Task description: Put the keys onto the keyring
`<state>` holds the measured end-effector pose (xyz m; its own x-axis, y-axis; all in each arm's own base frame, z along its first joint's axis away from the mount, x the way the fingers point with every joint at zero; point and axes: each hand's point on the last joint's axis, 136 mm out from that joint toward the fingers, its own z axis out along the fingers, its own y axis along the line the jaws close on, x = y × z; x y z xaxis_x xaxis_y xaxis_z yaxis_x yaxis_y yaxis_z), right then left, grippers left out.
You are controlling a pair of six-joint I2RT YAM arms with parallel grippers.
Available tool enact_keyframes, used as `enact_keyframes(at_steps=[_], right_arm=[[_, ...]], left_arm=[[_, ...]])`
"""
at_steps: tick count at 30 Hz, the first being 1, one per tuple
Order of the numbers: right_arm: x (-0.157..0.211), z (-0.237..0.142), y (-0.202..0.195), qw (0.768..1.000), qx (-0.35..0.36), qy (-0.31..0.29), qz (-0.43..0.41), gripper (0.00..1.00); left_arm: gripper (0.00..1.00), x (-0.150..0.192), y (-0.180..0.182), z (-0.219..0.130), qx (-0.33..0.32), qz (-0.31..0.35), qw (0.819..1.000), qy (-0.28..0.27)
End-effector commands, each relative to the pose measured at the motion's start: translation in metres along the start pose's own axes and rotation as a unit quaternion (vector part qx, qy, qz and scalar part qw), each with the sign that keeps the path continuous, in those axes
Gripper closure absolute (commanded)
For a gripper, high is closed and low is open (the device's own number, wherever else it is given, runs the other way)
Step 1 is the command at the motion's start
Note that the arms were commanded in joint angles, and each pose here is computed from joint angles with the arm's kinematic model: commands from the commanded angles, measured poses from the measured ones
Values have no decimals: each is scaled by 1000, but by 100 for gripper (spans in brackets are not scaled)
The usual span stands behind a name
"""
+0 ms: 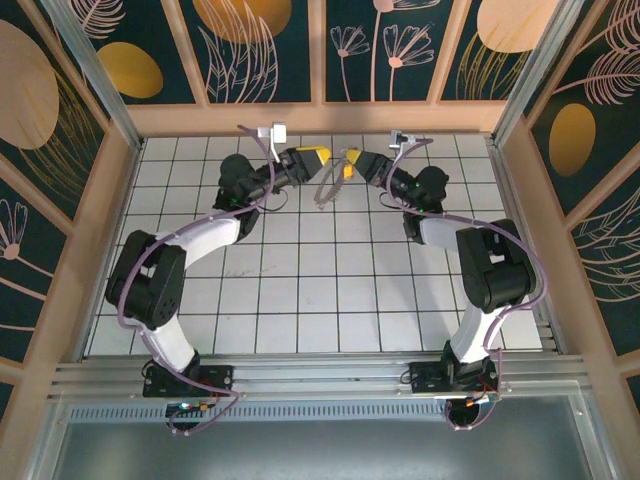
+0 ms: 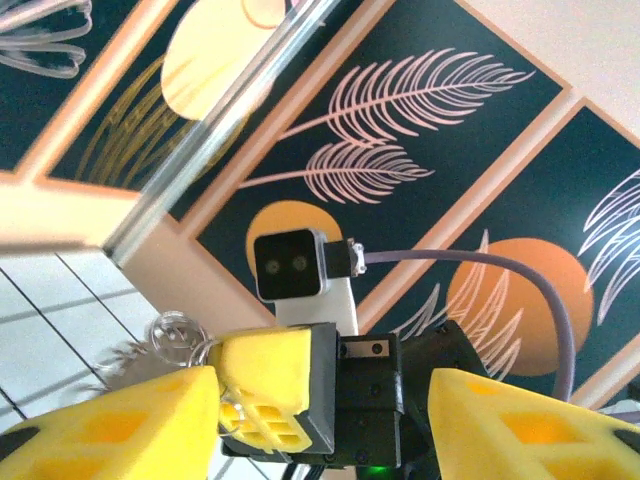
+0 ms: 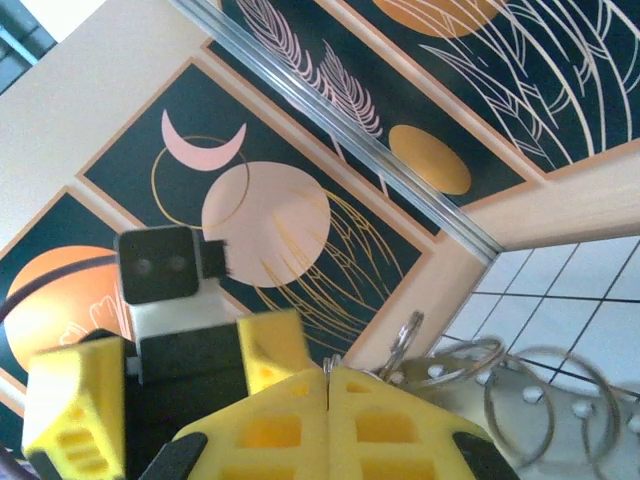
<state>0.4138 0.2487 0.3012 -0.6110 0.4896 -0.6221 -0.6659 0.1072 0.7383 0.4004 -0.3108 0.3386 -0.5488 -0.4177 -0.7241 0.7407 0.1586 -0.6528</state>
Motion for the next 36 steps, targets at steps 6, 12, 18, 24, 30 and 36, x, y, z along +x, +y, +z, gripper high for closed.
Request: enact_keyframes(at_steps=[6,12,18,24,30,36], right_arm=[[6,7,11,992,-54,100,-57,100],[15,13,6,984,-69,152,-63,100],[16,15,7,982,-75,159,-65,100],[17,16,12,982,-79,159,-66,100],[19,20,15,981,-83,160,-67,100],[21,24,18,981,-87,161,-67,100]], left_arm=[[40,-15,18,-5,-29,50,996,67],[46,-1,26,4,-7,50,989,137],[57,11,36,7,0,41,985,169],[64,14,42,9,3,32,985,172],[66,17,44,11,12,22,985,172],[66,23,41,14,20,18,984,178]])
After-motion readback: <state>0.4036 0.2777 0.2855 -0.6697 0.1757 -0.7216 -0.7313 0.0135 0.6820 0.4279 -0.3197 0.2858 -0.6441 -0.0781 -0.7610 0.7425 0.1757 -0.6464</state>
